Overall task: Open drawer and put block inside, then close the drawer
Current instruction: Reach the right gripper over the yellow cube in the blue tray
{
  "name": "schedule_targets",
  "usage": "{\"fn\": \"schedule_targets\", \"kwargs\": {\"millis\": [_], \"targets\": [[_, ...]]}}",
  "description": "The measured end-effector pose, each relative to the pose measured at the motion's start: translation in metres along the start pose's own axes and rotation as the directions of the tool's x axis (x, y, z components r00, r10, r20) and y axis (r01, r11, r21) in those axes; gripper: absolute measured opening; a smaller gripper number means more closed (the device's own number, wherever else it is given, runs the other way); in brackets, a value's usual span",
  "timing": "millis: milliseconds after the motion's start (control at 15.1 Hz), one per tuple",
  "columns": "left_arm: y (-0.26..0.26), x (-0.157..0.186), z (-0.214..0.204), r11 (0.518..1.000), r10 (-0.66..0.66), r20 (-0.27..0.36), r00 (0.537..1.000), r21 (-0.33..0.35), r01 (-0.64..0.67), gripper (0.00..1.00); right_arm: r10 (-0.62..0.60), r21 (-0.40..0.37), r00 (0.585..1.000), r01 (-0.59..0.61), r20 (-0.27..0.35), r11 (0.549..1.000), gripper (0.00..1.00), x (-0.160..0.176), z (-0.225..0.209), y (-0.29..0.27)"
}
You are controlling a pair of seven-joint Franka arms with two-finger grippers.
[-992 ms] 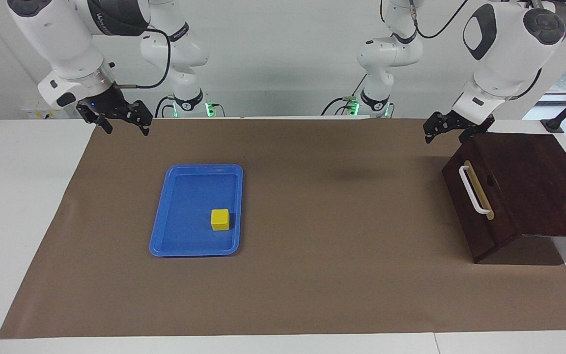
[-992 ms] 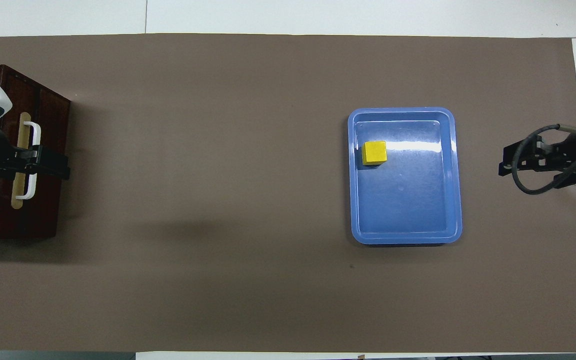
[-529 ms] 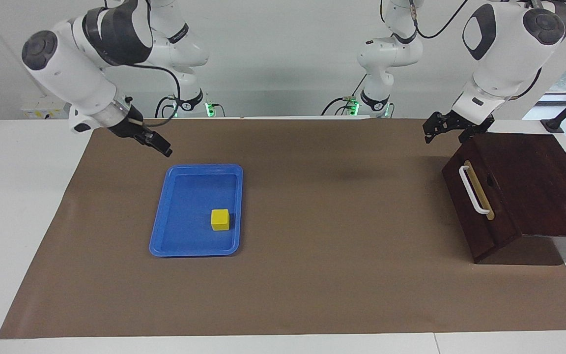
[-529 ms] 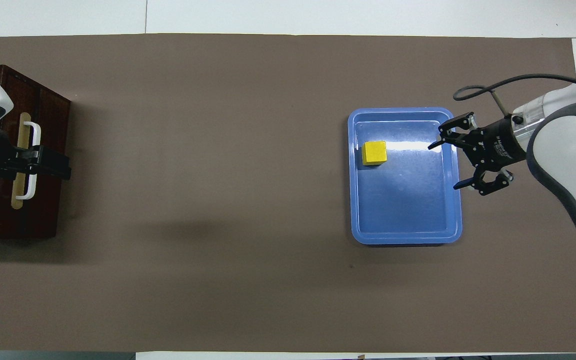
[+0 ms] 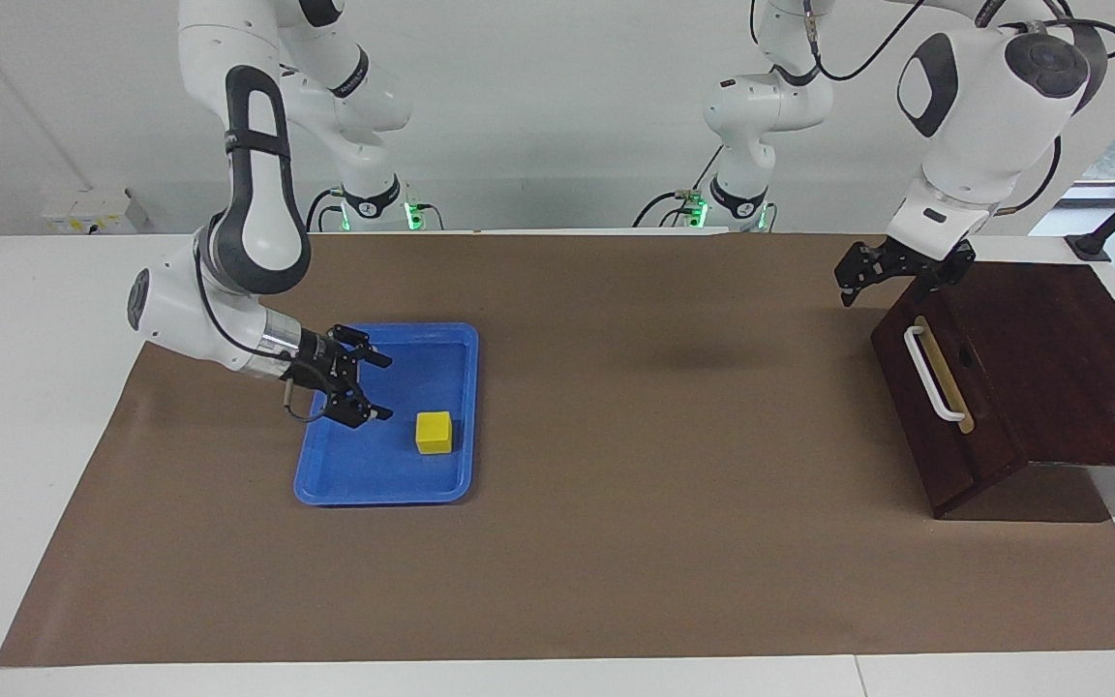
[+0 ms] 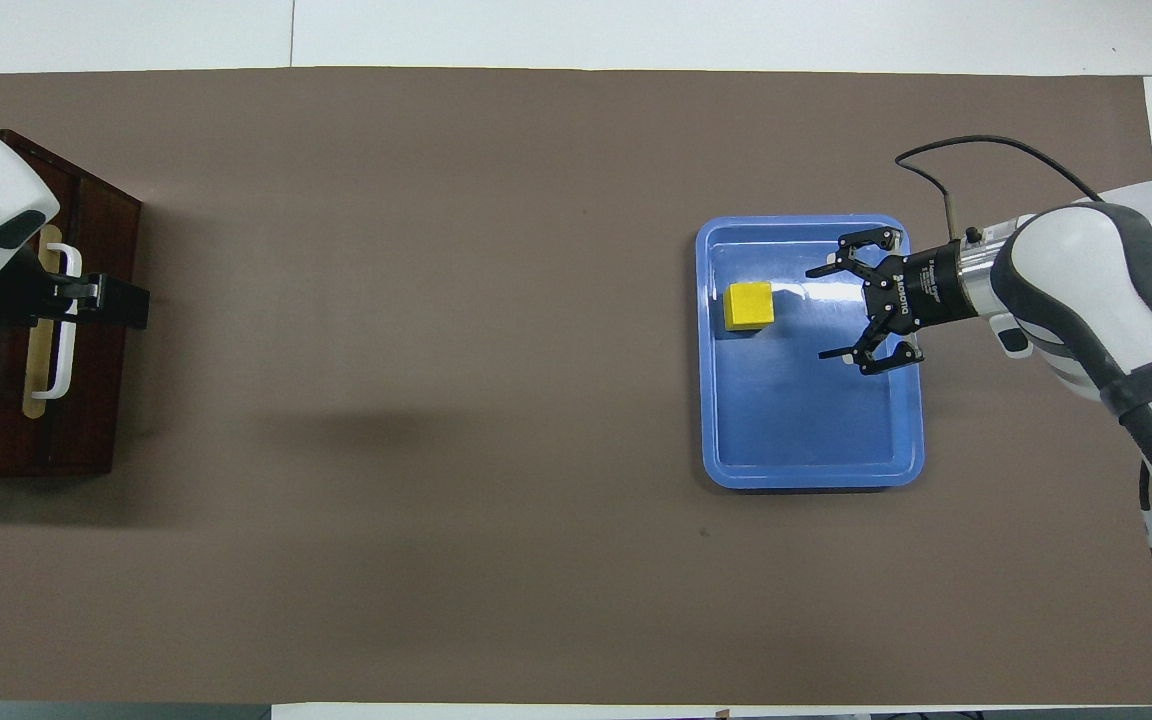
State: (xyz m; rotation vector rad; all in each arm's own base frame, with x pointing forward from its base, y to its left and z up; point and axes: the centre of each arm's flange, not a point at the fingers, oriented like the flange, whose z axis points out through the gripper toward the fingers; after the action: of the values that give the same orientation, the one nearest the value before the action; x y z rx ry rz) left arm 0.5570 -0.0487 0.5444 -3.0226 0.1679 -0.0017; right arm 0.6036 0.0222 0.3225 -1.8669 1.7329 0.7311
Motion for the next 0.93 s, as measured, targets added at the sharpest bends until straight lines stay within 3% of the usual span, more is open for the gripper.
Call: {"fn": "schedule_targets", "kwargs": {"millis": [198, 463, 926], "targets": [[0.002, 0.012, 0.035, 0.988, 0.049, 0.002, 0.999, 0.146, -0.048, 1.00, 0.037, 0.029, 0.999, -0.038, 0.015, 0.999, 1.00, 0.017, 0.018, -0.011], [0.001, 0.032, 0.084, 0.960, 0.085, -0.016, 0.996, 0.269, -0.078, 1.00, 0.019, 0.030, 1.000, -0.019, 0.013, 0.999, 1.00, 0.011, 0.031, -0.018], [-0.015, 0.037, 0.122, 0.954, 0.096, -0.035, 0.995, 0.288, -0.082, 1.00, 0.004, 0.036, 1.000, -0.004, 0.010, 0.999, 1.00, 0.003, 0.053, -0.020]]}}
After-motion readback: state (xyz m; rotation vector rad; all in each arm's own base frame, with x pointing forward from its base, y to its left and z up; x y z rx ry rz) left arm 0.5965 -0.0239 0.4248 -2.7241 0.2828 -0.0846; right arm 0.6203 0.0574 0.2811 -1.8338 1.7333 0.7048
